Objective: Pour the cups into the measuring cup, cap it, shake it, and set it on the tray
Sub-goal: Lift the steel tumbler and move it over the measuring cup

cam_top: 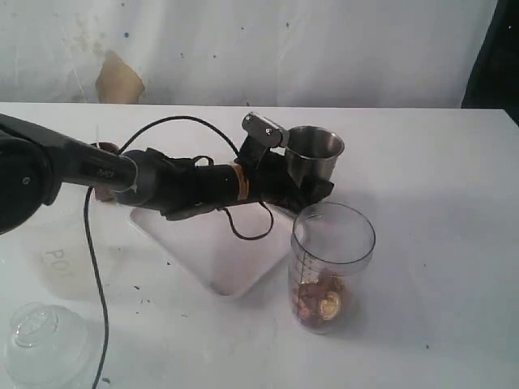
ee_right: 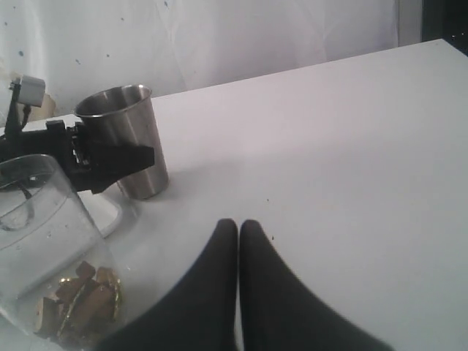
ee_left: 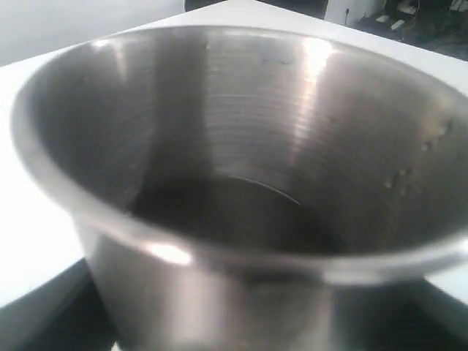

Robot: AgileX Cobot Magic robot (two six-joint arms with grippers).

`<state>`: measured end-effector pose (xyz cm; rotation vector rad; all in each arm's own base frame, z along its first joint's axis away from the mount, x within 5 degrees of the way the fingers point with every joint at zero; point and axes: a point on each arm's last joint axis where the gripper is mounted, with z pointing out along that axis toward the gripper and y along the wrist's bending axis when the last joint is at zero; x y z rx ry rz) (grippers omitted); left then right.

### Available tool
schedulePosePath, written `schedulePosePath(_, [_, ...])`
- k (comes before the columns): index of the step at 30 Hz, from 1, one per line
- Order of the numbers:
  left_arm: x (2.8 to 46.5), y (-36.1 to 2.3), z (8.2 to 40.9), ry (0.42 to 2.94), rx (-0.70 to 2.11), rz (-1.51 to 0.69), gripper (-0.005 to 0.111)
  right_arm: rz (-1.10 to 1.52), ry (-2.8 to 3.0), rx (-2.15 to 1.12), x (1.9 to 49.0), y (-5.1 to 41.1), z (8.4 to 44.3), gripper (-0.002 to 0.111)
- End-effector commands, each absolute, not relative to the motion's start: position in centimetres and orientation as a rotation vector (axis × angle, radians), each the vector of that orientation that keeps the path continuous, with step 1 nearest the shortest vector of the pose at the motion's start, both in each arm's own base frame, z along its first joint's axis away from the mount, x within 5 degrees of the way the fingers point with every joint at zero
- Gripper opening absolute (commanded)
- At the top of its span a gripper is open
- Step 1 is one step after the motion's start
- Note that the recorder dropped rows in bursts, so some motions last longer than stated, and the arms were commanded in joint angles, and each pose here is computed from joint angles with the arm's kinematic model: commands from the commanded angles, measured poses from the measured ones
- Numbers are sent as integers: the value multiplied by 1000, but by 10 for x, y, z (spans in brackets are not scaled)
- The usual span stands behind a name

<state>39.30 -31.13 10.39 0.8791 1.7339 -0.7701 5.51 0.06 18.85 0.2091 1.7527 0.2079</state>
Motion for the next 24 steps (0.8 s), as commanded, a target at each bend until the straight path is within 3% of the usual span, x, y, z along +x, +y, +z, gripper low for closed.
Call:
schedulePosePath(1, [388, -312, 152, 1636, 950, -797, 0, 207, 1737, 196, 55, 1, 190, 0])
schedulePosePath(13, [350, -269, 201, 1548, 1025, -776, 0, 206, 1741, 196, 55, 1, 189, 0])
schedulePosePath(24, [292, -223, 235, 1579, 1159, -534, 0, 206, 1739, 196, 55, 1, 189, 0])
